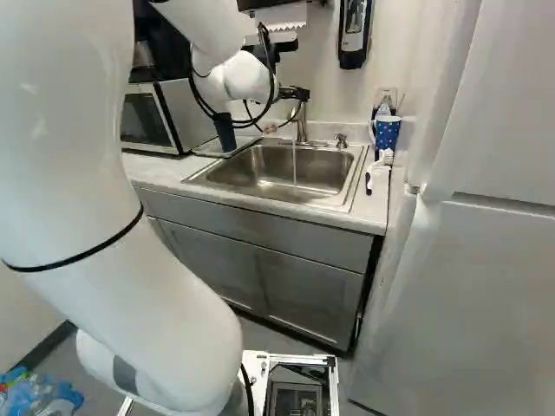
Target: Rinse the cup and place it in the tray
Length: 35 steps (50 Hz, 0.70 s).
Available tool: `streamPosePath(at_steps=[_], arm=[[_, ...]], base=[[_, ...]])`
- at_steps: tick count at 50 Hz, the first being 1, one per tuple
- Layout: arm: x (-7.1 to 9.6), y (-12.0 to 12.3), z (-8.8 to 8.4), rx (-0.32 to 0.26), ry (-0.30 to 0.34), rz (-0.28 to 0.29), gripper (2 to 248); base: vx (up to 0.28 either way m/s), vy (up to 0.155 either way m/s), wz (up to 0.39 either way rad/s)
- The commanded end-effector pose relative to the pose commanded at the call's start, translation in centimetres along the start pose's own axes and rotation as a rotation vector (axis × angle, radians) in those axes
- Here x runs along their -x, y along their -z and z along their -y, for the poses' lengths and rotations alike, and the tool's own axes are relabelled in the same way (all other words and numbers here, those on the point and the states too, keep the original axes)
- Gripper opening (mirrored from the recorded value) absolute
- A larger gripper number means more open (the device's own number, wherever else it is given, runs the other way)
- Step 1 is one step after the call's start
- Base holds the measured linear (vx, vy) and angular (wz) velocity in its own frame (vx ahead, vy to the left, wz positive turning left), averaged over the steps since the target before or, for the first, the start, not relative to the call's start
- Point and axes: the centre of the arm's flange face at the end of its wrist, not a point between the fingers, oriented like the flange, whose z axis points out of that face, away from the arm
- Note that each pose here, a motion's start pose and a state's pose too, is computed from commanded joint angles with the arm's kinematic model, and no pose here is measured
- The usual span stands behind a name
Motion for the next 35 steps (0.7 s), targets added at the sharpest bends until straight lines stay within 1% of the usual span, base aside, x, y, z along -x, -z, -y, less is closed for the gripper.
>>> streamPosePath(at_steps=[9,24,35], arm=[[1.3,1.4,-0.5,0.012,0.012,0.095,247],[3.3,3.3,-0.8,0.026,0.036,0.251,247],[4.5,4.2,-0.9,0.038,0.036,0.366,247]], base=[[0.0,0.0,0.0],[0.0,0.0,0.0],[0.0,0.0,0.0]])
